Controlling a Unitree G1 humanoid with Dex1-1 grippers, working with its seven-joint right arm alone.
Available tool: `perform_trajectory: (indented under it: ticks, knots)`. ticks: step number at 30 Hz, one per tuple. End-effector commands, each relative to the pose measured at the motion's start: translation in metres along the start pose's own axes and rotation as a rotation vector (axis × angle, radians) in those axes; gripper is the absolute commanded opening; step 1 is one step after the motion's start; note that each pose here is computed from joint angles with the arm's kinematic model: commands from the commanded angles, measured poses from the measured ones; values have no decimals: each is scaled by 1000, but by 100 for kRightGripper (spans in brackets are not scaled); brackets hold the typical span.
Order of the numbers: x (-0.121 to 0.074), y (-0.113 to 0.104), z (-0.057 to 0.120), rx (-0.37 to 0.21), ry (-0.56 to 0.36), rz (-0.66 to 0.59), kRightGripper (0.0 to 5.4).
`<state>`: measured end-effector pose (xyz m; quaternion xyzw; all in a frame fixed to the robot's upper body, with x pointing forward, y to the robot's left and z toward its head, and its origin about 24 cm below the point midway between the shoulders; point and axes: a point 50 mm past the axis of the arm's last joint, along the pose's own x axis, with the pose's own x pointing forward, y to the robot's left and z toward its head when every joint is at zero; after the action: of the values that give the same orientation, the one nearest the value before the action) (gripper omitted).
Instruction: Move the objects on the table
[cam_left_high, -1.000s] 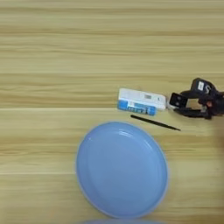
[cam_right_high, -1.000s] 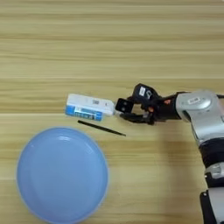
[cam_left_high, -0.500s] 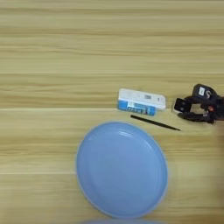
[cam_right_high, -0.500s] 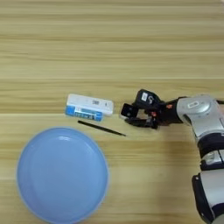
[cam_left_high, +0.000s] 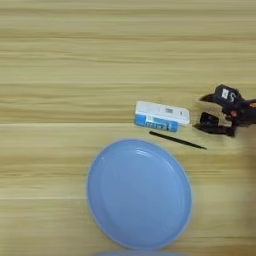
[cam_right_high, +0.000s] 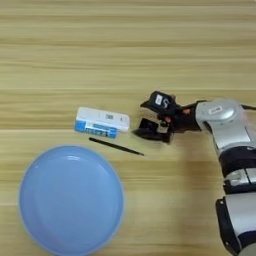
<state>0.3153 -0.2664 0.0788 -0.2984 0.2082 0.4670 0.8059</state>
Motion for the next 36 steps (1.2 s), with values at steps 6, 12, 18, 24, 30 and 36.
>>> perform_trajectory:
  ticks: [6, 12, 18, 24, 30, 36]
  knots:
    - [-13, -9, 60, -140, -177, -68, 537]
    - [-10, 0, 70, -146, -211, -46, 537]
    - [-7, 8, 77, -152, -236, -29, 537]
    - [-4, 17, 81, -167, -248, -6, 537]
    - [-5, 22, 81, -175, -250, 6, 537]
    - [-10, 24, 84, -181, -257, 13, 537]
